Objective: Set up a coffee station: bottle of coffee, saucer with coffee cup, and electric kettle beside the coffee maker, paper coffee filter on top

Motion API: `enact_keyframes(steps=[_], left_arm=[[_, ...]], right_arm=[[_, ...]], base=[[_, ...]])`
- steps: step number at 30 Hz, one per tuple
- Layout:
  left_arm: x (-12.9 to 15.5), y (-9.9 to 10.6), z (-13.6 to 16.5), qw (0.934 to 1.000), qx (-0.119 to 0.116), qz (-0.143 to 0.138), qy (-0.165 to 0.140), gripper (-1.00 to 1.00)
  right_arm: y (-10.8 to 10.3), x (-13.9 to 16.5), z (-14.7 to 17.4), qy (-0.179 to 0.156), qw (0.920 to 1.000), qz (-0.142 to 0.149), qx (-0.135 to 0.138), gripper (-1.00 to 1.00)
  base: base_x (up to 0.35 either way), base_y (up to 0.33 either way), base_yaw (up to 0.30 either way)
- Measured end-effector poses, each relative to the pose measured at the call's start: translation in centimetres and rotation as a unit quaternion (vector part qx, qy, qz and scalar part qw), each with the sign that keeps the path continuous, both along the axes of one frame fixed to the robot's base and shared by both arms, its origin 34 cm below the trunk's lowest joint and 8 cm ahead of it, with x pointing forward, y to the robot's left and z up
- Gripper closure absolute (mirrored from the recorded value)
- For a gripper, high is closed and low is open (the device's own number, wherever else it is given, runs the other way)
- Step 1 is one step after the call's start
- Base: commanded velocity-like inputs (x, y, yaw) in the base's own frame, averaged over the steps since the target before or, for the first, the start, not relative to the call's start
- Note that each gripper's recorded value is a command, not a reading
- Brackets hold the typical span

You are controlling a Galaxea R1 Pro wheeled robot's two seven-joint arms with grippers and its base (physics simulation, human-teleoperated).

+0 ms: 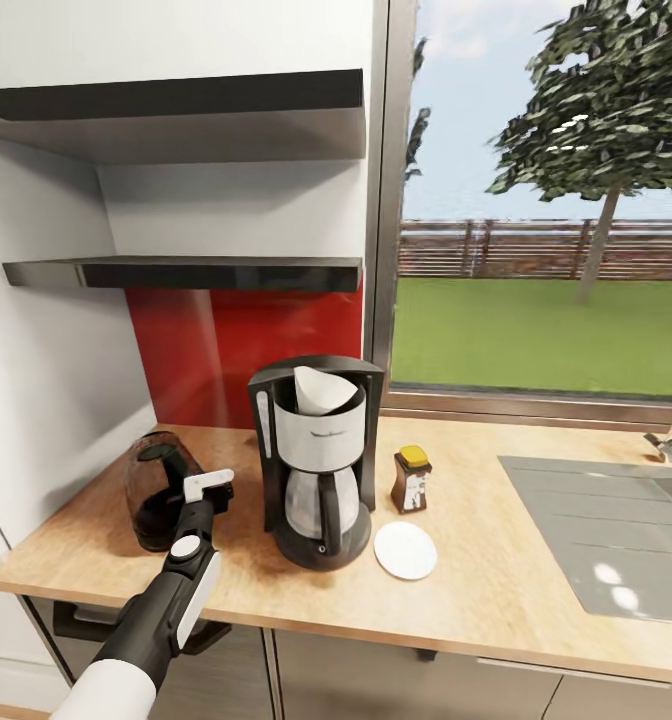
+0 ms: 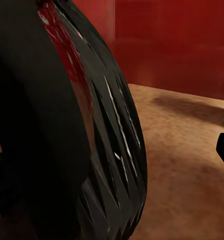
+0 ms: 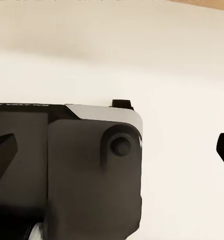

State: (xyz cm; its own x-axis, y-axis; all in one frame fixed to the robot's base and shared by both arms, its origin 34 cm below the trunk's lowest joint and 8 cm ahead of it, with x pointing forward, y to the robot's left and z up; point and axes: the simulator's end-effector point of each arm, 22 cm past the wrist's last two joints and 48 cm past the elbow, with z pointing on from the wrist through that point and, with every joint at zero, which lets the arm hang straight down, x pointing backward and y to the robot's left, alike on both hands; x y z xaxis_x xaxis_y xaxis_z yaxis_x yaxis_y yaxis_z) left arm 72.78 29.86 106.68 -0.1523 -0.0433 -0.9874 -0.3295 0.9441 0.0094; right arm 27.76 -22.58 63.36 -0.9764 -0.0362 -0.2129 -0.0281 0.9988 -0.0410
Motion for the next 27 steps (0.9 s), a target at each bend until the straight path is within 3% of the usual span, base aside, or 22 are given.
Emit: enact_keyframes(steps=[16,17,27], left_arm=[[0.0,0.0,0.0,1.0,-0.001,0.001,0.001,-1.0],[0.0,0.1,0.0,1.0,-0.001,0.001,0.0,1.0],[-0.2,1.8,0.0,0.9997,-0.01,0.022,-0.002,1.0]], right_arm=[[0.0,0.0,0.0,0.0,1.0,0.0,0.0,-1.0],[0.0,0.0,0.0,0.0,1.0,0.0,0.0,-1.0],[0.0,0.0,0.0,0.0,1.0,0.0,0.0,-1.0]], base=[[0.018,0.0,0.0],[0.0,0.0,0.0],[0.0,0.0,0.0]])
